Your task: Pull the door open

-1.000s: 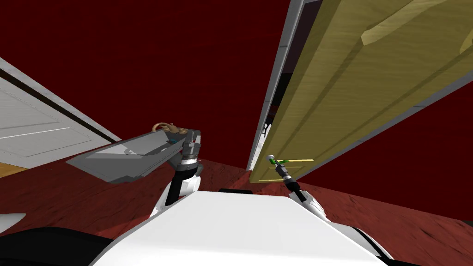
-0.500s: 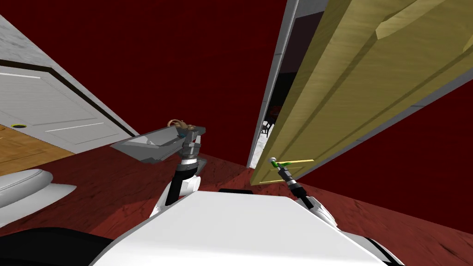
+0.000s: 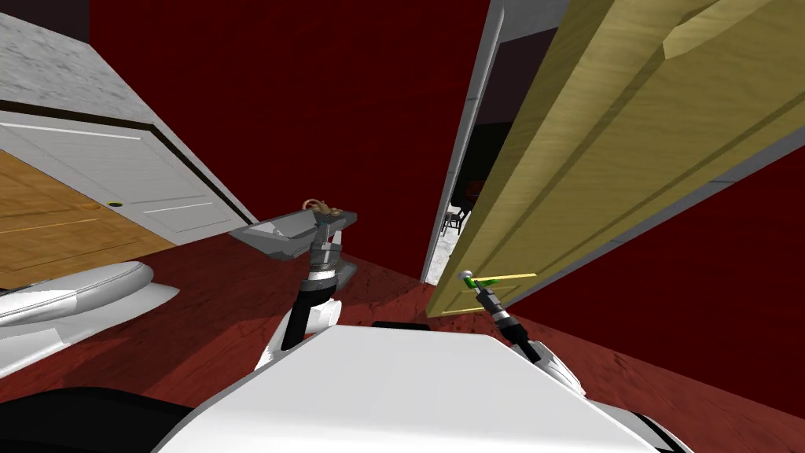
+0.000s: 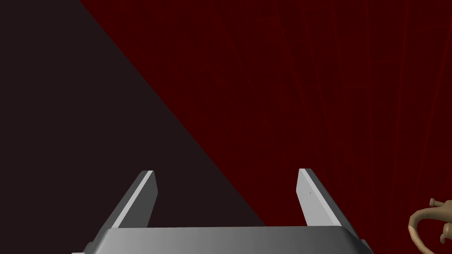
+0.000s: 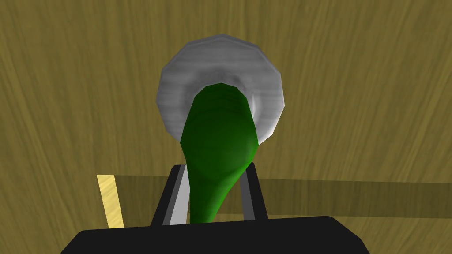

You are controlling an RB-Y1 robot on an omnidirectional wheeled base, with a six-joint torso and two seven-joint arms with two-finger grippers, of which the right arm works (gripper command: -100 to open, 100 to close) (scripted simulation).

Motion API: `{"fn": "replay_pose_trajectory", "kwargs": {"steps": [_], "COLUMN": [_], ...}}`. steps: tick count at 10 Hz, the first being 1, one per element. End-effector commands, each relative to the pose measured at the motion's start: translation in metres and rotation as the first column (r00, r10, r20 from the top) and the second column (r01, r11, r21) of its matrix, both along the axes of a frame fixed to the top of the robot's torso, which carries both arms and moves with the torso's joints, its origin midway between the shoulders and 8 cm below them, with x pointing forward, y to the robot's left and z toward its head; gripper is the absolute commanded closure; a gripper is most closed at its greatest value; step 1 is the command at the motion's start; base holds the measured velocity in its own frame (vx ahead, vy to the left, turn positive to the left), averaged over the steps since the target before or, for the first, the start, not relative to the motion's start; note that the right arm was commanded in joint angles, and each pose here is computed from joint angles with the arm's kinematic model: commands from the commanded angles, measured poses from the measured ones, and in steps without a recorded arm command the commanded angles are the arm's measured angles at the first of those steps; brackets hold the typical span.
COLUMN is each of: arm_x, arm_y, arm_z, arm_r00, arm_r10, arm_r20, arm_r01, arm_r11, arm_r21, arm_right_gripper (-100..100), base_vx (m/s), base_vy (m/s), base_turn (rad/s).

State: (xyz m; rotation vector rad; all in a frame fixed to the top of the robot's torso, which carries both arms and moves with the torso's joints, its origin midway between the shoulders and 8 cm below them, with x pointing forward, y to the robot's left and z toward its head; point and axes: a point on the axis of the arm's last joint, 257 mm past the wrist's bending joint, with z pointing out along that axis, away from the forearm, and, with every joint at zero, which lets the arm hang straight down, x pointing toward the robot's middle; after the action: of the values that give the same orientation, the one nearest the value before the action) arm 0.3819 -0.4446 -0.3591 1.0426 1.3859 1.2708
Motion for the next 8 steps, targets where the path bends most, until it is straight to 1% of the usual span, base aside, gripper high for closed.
{"fn": "replay_pose_trajectory", "kwargs": {"steps": [1,2,3,4,5,6,7,8], "arm_x": [-0.01,-0.013,-0.019,-0.026,-0.028,-0.031,-0.031,-0.032], "arm_y": [-0.004,-0.005,-0.007,-0.01,-0.01,-0.012,-0.012,-0.007], "arm_z": [0.001,0.001,0.002,0.003,0.003,0.004,0.004,0.0], "arm_r00": [1.0,0.9999,0.9999,0.9997,0.9997,0.9996,0.9996,0.9996], "arm_r10": [0.009,0.012,0.016,0.022,0.023,0.026,0.026,0.029], "arm_r20": [0.003,0.003,0.005,0.006,0.007,0.007,0.007,-0.004], "arm_r01": [-0.009,-0.012,-0.016,-0.022,-0.023,-0.026,-0.026,-0.029], "arm_r11": [1.0,1.0,1.0,1.0,1.0,1.0,1.0,1.0], "arm_r21": [-0.002,-0.002,-0.003,-0.004,-0.004,-0.004,-0.004,0.003], "arm_right_gripper": [100,100,100,100,100,100,100,100], "base_vx": [-0.226,-0.22,-0.183,-0.243,-0.196,-0.147,-0.092,-0.033], "base_vy": [-0.088,-0.118,-0.137,-0.127,-0.1,-0.067,-0.026,-0.006], "base_turn": [0.238,0.128,0.166,0.251,0.154,0.088,0.012,-0.009]}}
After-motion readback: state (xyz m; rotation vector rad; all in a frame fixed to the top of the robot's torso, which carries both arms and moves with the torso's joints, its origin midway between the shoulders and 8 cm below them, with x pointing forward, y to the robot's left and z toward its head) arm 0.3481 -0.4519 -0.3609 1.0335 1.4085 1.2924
